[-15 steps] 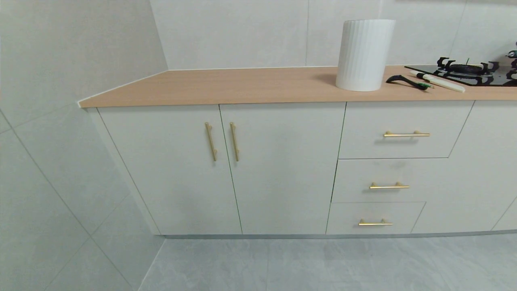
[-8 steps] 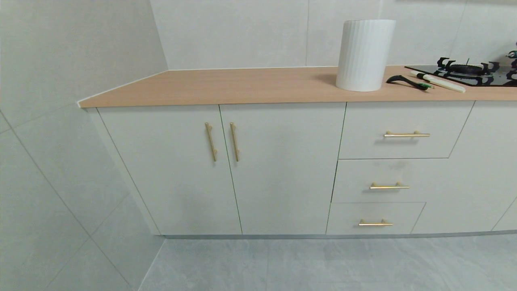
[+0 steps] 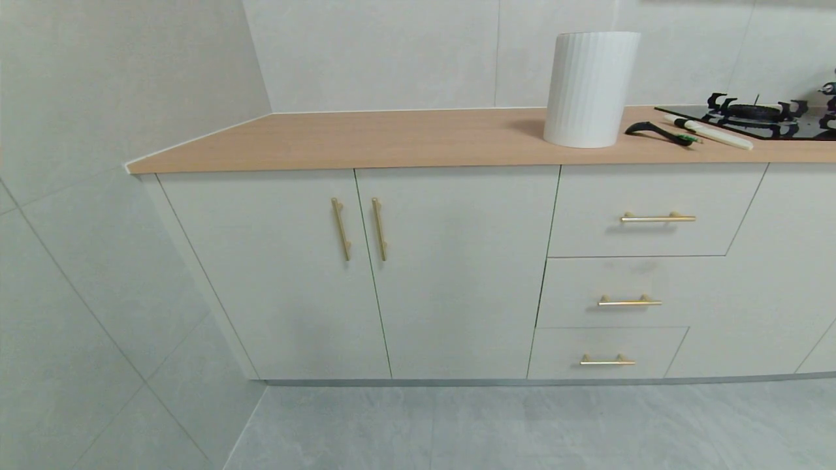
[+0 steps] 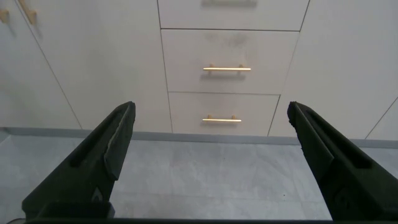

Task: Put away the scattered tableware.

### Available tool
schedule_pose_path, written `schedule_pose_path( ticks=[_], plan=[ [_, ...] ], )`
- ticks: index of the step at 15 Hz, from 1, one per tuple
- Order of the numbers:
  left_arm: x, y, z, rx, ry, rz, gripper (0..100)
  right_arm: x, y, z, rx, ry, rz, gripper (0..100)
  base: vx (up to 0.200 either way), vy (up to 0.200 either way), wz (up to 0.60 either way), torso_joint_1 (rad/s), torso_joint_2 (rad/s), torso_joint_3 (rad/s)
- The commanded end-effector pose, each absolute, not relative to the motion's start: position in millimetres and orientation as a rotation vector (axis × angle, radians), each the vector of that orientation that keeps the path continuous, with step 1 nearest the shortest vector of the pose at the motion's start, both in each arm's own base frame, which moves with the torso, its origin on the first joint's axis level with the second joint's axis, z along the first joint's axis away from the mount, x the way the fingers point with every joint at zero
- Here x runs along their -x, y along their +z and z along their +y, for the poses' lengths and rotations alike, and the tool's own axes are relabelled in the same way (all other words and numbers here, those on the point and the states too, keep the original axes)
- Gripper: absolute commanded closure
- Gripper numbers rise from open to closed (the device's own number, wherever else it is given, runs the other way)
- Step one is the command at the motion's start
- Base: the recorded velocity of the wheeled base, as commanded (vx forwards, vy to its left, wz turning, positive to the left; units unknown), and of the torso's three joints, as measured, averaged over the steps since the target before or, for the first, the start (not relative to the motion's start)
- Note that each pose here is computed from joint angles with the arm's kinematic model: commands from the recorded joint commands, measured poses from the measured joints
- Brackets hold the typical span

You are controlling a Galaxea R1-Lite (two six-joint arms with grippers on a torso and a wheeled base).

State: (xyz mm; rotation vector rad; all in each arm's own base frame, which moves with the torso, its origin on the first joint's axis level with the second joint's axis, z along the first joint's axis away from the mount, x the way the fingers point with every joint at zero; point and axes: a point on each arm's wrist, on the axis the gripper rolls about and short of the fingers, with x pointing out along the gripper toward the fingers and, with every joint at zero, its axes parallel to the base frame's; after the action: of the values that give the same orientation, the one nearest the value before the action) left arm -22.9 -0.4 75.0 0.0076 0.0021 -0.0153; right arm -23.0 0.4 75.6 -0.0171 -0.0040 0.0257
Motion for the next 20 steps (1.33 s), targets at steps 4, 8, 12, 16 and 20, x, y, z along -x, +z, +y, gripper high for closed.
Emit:
schedule_pose_path(
  ticks=[4, 8, 12, 16, 20],
  plan=[
    [22.8, 75.2, -0.4, -0.015, -0.017, 0.003, 0, 22.7, 75.7, 0.4, 0.017, 0.026, 0.000, 0, 0.000, 0.000, 0.00, 0.000, 0.00, 0.000],
    [22.8, 75.2, -0.4, -0.011, -0.015, 0.003, 0, 22.7, 75.7, 0.4, 0.017, 0.026, 0.000, 0, 0.000, -0.150, 0.00, 0.002, 0.00, -0.001],
    [22.8, 75.2, -0.4, -0.009, -0.015, 0.003, 0, 22.7, 75.7, 0.4, 0.017, 0.026, 0.000, 0, -0.100, -0.200, 0.00, 0.005, 0.00, 0.001],
    [22.8, 75.2, -0.4, -0.009, -0.017, 0.003, 0, 22.7, 75.7, 0.4, 0.015, 0.026, 0.000, 0, 0.000, -0.150, 0.00, 0.002, 0.00, 0.001],
    [22.8, 75.2, -0.4, -0.008, -0.014, 0.003, 0, 22.7, 75.7, 0.4, 0.015, 0.026, 0.000, 0, 0.000, 0.000, 0.00, 0.000, 0.00, 0.000]
  ],
)
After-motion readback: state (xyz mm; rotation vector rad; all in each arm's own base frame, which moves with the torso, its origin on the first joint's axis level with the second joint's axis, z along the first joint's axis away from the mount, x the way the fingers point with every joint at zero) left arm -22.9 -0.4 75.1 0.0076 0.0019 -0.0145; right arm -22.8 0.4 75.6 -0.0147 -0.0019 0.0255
